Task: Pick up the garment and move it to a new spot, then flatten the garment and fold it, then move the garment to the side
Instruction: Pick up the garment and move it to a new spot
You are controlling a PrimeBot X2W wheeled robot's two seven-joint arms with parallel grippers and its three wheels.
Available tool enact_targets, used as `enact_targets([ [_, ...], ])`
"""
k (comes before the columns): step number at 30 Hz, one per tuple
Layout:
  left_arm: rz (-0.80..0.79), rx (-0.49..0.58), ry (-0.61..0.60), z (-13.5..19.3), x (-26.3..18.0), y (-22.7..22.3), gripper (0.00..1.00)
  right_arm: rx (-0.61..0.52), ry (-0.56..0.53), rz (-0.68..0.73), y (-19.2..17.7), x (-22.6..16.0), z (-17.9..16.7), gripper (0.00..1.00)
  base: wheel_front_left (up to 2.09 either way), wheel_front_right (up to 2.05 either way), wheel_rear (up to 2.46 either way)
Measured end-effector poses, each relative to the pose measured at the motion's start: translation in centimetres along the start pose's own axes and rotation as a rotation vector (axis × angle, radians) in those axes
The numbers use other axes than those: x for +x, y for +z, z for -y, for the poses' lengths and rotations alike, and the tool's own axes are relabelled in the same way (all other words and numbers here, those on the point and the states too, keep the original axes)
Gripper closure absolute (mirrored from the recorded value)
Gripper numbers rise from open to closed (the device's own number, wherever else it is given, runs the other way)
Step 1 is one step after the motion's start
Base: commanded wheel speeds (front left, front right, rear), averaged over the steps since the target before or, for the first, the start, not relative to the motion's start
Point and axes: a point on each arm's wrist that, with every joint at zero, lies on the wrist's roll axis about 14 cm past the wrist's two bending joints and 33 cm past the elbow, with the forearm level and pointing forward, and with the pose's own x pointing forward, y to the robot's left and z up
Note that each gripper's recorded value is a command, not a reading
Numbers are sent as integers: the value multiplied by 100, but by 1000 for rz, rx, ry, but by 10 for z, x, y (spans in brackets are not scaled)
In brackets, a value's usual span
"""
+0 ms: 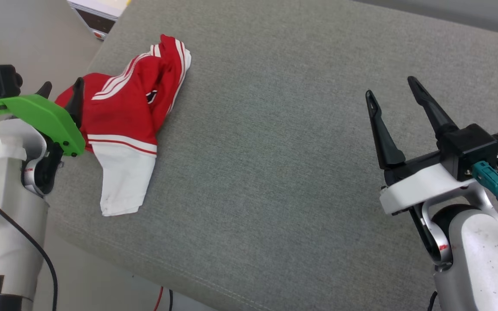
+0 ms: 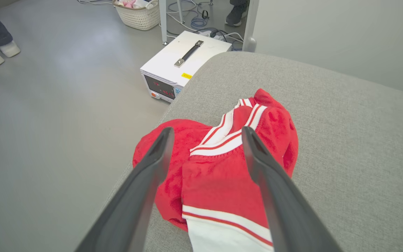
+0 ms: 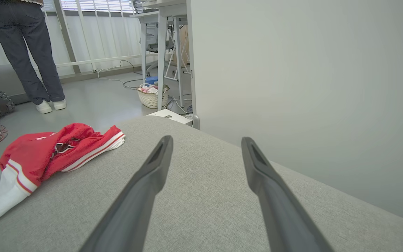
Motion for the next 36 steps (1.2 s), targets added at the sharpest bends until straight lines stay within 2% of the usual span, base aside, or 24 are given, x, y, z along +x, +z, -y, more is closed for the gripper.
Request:
enact_targets([
  [4, -157, 56, -25, 7, 22, -25, 0, 2, -42, -23, -16, -1, 19, 0, 0, 0, 0],
  [11, -405, 76, -36, 15, 43, -82, 0, 6, -102, -72, -44, -5, 47, 0, 0, 0, 0],
  [18, -613, 56, -32, 21, 48, -135, 0, 17, -137, -116, -67, -9, 64, 0, 0, 0, 0],
  [23, -715, 24, -14, 20, 50, -150, 0, 20, -156, -135, -75, -13, 72, 0, 0, 0, 0],
  [24, -728, 19, -11, 20, 50, -151, 11, 18, -159, -135, -74, -14, 73, 0, 0, 0, 0],
  [25, -734, 12, -5, 18, 51, -151, 73, 15, -162, -134, -74, -14, 74, 0, 0, 0, 0],
  [26, -737, 11, -4, 17, 51, -150, 100, 13, -163, -132, -73, -14, 75, 0, 0, 0, 0],
  [33, -664, 28, -9, 16, 50, -140, 100, -7, -177, -108, -57, -16, 77, 0, 0, 0, 0],
  [36, -564, 37, -11, 14, 52, -123, 100, -11, -185, -93, -49, -19, 76, 0, 0, 0, 0],
])
